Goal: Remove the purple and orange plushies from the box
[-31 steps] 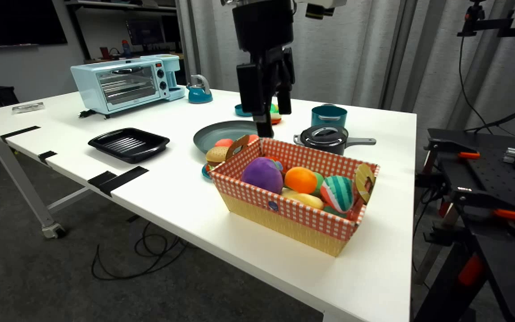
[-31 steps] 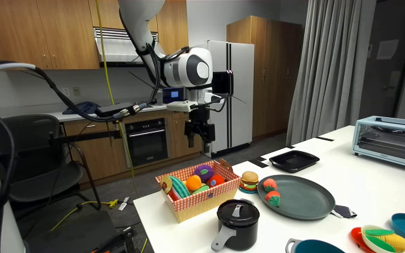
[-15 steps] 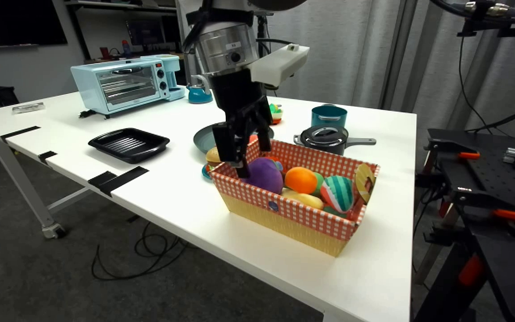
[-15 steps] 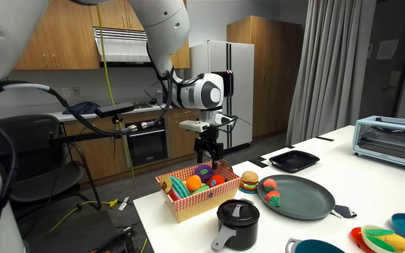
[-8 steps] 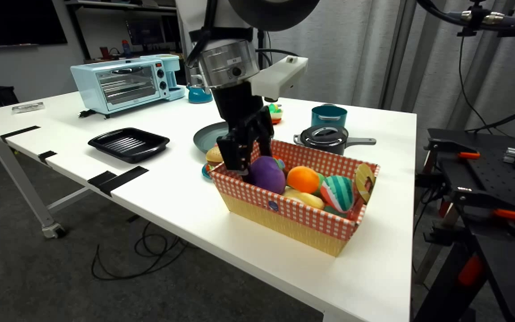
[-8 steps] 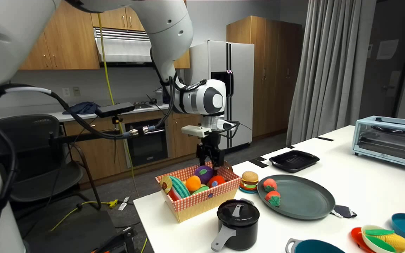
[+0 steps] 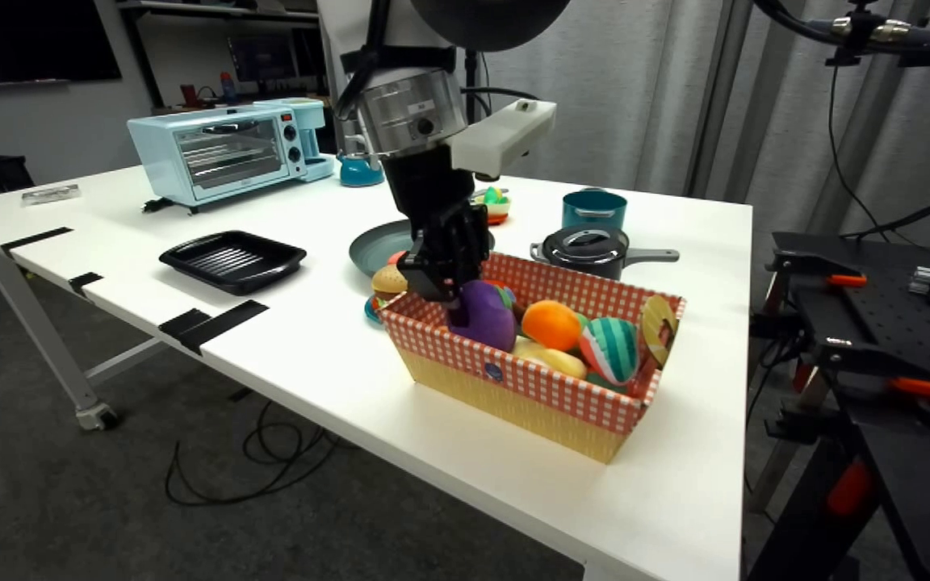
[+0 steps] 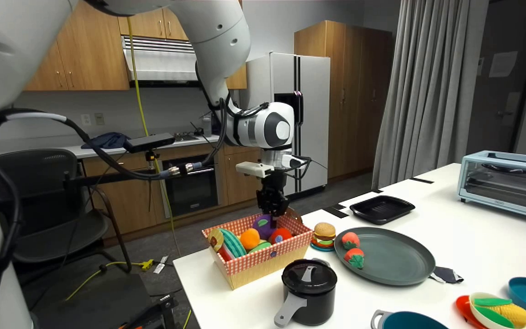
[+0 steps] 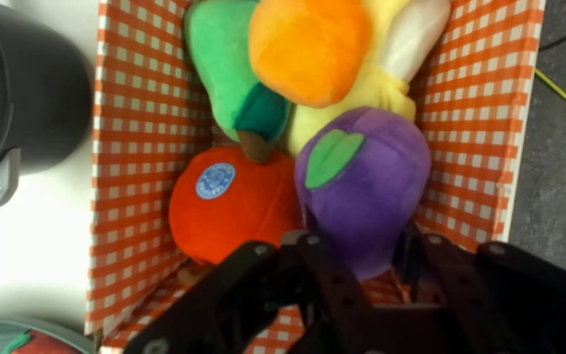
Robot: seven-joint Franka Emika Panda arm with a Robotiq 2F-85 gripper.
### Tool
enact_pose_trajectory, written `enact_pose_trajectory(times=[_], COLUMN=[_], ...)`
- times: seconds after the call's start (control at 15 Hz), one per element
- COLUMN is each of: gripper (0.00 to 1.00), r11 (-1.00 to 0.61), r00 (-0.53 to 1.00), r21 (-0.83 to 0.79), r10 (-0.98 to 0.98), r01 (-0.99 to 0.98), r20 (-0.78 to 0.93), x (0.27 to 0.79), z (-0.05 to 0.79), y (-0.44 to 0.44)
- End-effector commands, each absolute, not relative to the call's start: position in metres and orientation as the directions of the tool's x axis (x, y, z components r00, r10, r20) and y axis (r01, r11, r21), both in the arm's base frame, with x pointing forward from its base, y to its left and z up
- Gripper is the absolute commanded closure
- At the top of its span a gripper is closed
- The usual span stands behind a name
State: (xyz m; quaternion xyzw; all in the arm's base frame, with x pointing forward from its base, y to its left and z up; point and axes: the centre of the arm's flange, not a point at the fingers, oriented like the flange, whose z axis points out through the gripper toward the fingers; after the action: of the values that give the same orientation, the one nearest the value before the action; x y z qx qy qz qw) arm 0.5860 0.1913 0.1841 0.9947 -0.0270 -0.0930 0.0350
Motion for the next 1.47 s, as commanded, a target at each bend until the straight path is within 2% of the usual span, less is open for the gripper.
enact_pose_trajectory(times=[0.0, 0.13, 0.73, 1.4], gripper=[0.92, 0.97, 0.95, 0.95], r11=[-0.995, -0.994, -0.968, -0.786], r00=[0.976, 0.974, 0.970, 0.906], r21=[0.072, 0.059, 0.086, 0.451], r10=[-0.086, -0.105, -0.240, -0.352], r01=[-0.073, -0.095, -0.236, -0.423], r20=[-0.199, -0.200, -0.044, 0.235], x=[0.580, 0.577, 0.580, 0.611], z=[0.210, 0.224, 0.286, 0.264], y=[0.195, 0.192, 0.149, 0.100])
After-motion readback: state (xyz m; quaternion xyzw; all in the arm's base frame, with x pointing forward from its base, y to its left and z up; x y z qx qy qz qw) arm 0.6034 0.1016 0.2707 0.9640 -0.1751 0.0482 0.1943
